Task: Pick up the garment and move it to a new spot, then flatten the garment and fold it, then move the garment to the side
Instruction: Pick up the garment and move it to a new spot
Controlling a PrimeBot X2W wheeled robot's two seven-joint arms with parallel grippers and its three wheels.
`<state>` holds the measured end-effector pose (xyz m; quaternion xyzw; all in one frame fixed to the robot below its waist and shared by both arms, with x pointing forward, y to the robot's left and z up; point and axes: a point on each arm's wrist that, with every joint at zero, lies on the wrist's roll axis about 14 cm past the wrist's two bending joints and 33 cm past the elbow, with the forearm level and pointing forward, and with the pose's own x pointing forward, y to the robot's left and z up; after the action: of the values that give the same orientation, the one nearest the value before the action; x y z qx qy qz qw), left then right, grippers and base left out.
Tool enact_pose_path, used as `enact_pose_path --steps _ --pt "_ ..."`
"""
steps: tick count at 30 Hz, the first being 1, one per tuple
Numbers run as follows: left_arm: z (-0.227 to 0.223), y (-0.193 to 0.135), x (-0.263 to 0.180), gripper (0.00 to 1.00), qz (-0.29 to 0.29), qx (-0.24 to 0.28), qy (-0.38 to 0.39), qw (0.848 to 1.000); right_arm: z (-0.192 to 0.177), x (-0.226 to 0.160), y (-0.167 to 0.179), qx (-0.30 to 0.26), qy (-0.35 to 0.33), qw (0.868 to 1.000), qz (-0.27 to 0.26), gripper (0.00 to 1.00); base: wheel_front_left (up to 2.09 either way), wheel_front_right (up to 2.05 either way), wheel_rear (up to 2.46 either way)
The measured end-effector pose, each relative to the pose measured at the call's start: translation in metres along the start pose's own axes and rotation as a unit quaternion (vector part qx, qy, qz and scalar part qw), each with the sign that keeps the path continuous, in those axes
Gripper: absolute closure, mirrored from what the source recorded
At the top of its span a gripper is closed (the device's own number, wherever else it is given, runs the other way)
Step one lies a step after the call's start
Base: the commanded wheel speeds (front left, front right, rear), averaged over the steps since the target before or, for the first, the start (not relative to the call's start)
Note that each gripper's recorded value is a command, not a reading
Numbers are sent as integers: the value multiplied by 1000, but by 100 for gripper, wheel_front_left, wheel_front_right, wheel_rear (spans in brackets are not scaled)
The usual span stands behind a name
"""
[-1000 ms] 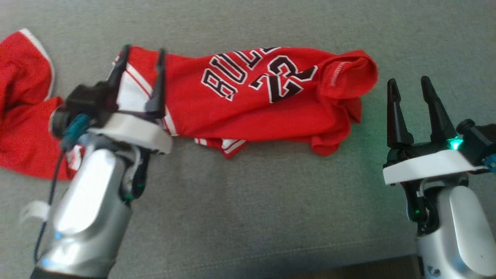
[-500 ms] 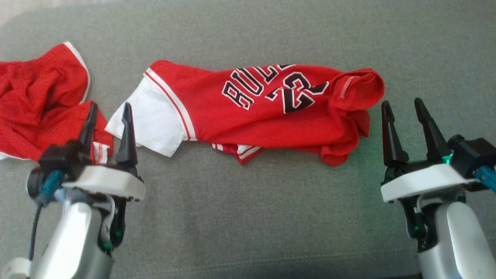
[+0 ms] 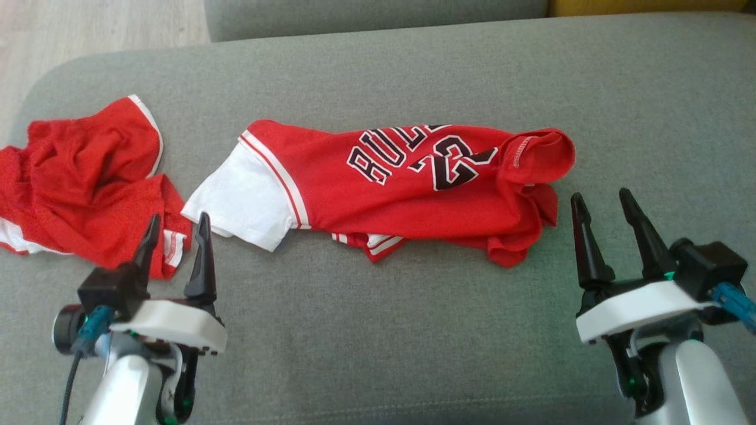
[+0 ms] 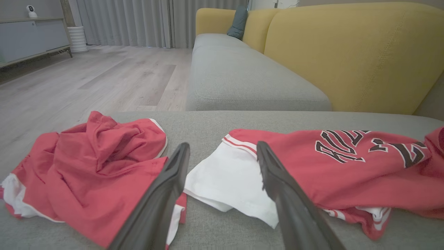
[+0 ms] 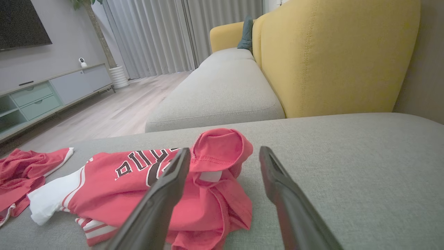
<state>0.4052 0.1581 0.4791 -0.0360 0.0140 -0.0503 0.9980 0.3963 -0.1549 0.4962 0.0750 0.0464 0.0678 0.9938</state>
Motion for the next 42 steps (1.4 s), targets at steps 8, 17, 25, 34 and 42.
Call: enact_pose_path --steps 8,17,25,34,42 --pt "3 0 -3 0 0 4 -3 1000 0 -5 1 0 2 1000 0 0 0 0 0" --pt "1 -1 -3 0 -1 4 -1 1000 -3 -5 0 1 6 1000 -1 0 0 0 0" --pt "-3 -2 -2 0 -5 2 4 1000 -6 -4 -1 2 11 1000 -2 0 0 0 0" --pt "-7 -3 7 0 -9 5 7 1000 -47 5 6 7 81 997 10 0 0 0 0" --pt "-2 -2 26 0 -11 6 -5 1000 -66 34 16 4 109 994 31 0 0 0 0"
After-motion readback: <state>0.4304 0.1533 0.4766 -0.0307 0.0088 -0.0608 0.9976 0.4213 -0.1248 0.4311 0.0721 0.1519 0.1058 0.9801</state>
